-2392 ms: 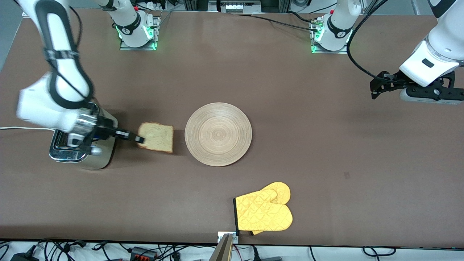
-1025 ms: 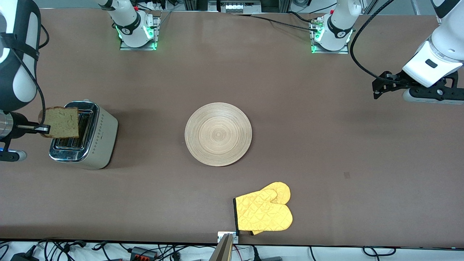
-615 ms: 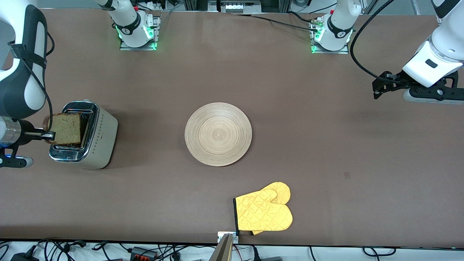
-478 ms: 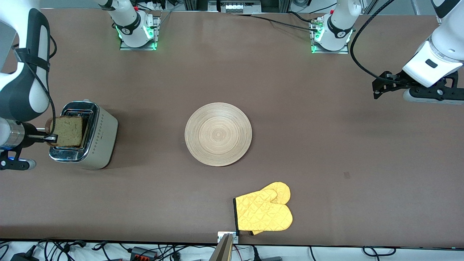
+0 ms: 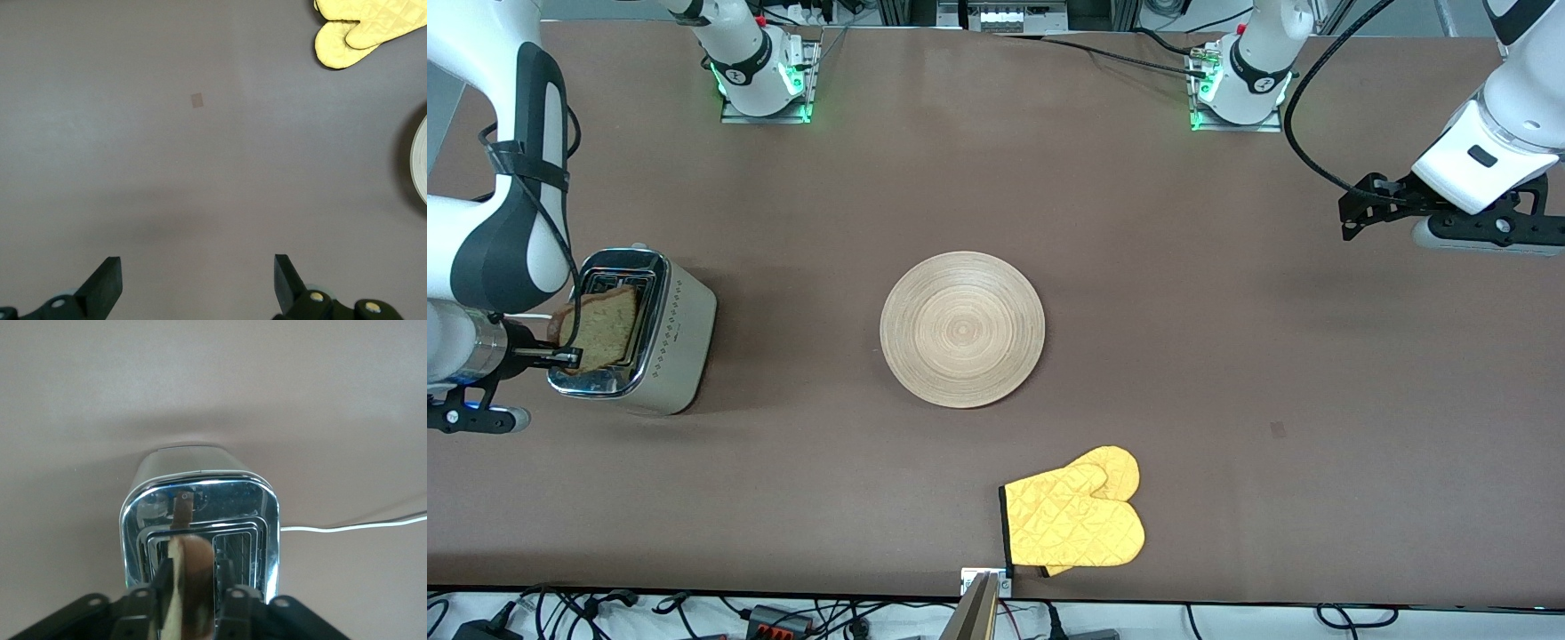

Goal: Move plate and put bread in toaster
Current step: 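Lower the bread into the toaster slot with the right gripper, then open the right gripper and raise it away from the toaster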

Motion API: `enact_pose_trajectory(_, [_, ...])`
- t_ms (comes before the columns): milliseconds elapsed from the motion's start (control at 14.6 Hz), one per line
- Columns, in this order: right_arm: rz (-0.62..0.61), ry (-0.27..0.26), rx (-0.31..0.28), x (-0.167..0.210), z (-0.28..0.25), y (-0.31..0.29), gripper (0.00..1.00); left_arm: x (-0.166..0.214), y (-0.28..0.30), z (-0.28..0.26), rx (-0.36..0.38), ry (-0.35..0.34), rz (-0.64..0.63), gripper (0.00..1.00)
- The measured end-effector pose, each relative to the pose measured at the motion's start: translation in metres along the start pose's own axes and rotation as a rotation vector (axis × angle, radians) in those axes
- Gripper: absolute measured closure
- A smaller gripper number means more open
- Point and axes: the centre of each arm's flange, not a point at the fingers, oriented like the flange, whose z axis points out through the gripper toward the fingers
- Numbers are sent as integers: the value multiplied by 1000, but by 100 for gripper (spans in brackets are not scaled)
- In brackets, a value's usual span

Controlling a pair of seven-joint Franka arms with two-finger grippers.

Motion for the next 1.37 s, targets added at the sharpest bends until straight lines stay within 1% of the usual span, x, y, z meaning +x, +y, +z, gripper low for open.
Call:
enact_pose_trajectory(273, [19,11,1,0,-6,-4,23,0,0,0,0,0,1,0])
enact_pose_trajectory(342, [19,18,3,0,-9,-4,23,0,0,0,0,0,1,0])
enact_pose_trajectory(410, [22,26,10,-1,-14,-4,19,0,0,0,0,0,1,0])
enact_pose_trajectory(478, [27,30,33,-3,-21,-3,12,0,0,0,0,0,1,0])
enact_pose_trajectory(547, [34,27,74,-7,-28,-3,1,0,0,0,0,0,1,0])
enact_pose_trajectory(683, [53,35,145,-13,-43,3,0,0,0,0,0,0,1,0])
enact_pose_trajectory(820, [67,65,177,-17,-59,9,0,0,0,0,0,0,1,0])
enact_pose_trajectory(888, [69,104,186,-17,-68,9,0,0,0,0,0,0,0,0])
enact_pose_trajectory(957, [69,160,191,-14,-80,9,0,0,0,0,0,0,0,0])
enact_pose_trajectory(1025, [69,204,199,-12,-91,7,0,0,0,0,0,0,0,0])
enact_pose_trajectory(1094, [70,226,226,-11,-99,6,0,0,0,0,0,0,0,0])
enact_pose_trajectory(1230, [84,228,311,-10,-102,7,0,0,0,0,0,0,0,0])
enact_pose_trajectory(1299, [96,225,342,-9,-100,11,0,0,0,0,0,0,0,0])
enact_pose_trajectory(1367, [104,215,358,-9,-98,16,0,0,0,0,0,0,0,0])
